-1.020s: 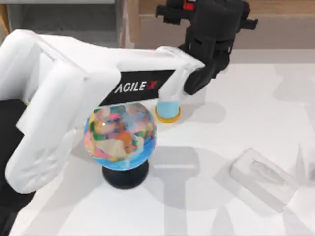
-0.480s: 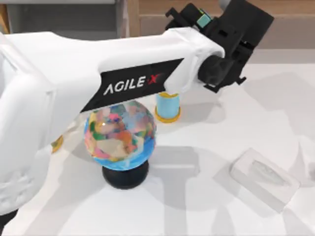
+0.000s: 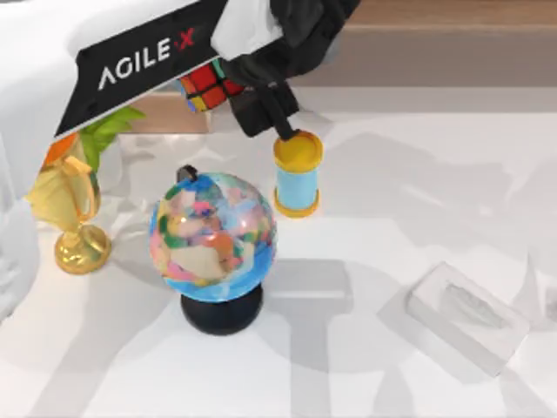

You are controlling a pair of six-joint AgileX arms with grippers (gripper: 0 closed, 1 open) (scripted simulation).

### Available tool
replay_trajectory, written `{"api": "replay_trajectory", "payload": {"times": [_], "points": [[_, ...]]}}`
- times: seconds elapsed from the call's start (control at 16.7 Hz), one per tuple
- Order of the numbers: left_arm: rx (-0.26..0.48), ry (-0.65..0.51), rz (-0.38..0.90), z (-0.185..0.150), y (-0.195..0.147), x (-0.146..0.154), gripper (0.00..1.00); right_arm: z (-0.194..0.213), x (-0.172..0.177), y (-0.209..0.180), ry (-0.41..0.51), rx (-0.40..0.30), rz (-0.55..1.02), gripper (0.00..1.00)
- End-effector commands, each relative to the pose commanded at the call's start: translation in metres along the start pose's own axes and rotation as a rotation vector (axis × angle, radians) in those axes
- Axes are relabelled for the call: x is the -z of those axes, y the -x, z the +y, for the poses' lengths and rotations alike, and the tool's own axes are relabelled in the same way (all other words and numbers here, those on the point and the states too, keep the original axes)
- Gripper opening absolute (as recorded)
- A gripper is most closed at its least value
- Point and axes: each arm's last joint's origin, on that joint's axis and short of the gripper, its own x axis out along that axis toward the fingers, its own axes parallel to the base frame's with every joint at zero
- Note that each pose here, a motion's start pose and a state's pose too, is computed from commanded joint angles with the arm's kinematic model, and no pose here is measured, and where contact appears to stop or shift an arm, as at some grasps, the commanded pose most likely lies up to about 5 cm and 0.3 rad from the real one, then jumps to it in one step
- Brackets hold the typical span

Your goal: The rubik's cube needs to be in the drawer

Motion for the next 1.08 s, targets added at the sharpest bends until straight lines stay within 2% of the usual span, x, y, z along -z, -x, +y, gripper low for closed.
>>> {"api": "replay_trajectory", "payload": {"times": [0.3, 0.66, 0.9, 1.08], "points": [[0.087, 0.048, 0.241, 0.092, -0.035, 0.05, 0.0, 0.0, 0.0, 0.0, 0.0, 0.0, 0.0, 1.0], [0.255, 0.304, 0.428, 0.19, -0.099, 0.139, 0.0, 0.0, 0.0, 0.0, 0.0, 0.0, 0.0, 1.0], [0.382, 0.525, 0.471, 0.23, -0.147, 0.206, 0.0, 0.0, 0.0, 0.0, 0.0, 0.0, 0.0, 1.0], [0.481, 0.668, 0.464, 0.24, -0.186, 0.247, 0.0, 0.0, 0.0, 0.0, 0.0, 0.0, 0.0, 1.0]]}}
